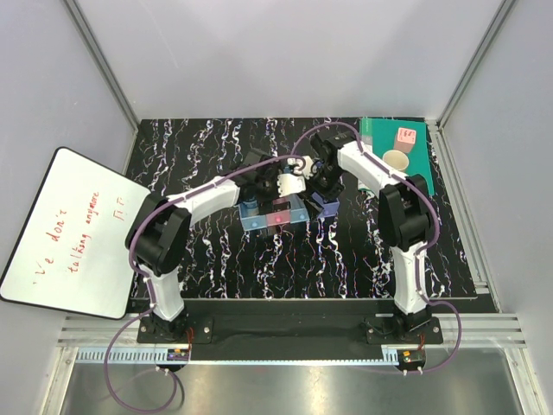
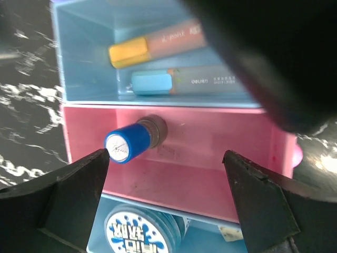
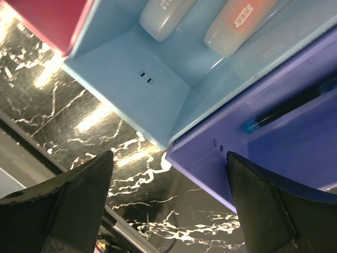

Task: Sort the stationery into containers
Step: Move the storage box to the center of the board.

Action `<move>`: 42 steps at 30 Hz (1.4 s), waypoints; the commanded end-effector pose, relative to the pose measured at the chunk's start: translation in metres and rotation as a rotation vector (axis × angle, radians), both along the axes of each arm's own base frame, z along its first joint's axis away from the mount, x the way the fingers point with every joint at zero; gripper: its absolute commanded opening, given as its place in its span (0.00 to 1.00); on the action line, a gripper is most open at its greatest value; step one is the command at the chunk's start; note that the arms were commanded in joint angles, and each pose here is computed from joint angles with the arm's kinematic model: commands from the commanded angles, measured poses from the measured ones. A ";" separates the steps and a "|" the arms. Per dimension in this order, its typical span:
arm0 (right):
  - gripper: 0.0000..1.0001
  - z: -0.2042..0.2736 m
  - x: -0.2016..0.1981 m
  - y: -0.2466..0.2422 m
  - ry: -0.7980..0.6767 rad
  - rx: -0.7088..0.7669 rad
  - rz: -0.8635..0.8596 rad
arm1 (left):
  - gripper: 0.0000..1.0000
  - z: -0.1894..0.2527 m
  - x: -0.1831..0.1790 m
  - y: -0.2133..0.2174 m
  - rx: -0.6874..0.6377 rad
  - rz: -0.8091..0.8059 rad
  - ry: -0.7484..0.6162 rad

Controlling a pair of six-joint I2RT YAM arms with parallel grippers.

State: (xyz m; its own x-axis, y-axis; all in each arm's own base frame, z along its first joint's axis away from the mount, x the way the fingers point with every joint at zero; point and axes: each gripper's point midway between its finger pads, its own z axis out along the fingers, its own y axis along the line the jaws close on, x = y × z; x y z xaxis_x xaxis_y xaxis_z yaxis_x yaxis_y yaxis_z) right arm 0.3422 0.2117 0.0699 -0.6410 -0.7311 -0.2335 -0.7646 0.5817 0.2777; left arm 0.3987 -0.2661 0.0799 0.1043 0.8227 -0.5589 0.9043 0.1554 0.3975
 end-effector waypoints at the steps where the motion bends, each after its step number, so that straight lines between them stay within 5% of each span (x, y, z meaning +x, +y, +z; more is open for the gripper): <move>1: 0.95 0.035 -0.016 0.007 -0.045 0.045 0.023 | 0.98 -0.025 -0.040 0.009 0.050 -0.025 0.153; 30: 0.95 0.038 -0.089 0.000 0.074 0.064 -0.009 | 0.98 -0.006 0.018 0.007 0.091 0.053 -0.055; 42: 0.96 0.035 -0.080 -0.001 0.043 0.040 -0.015 | 0.98 0.059 0.019 -0.016 -0.116 0.063 -0.120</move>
State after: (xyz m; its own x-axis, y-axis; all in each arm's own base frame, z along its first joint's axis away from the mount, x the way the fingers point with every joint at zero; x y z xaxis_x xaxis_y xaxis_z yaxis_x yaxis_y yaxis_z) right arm 0.2714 0.1972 0.0768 -0.7207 -0.6754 -0.1563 -0.6835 0.6549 0.3224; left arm 0.3971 -0.2734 0.0807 0.1179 0.8313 -0.5432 0.9013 0.1399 0.4099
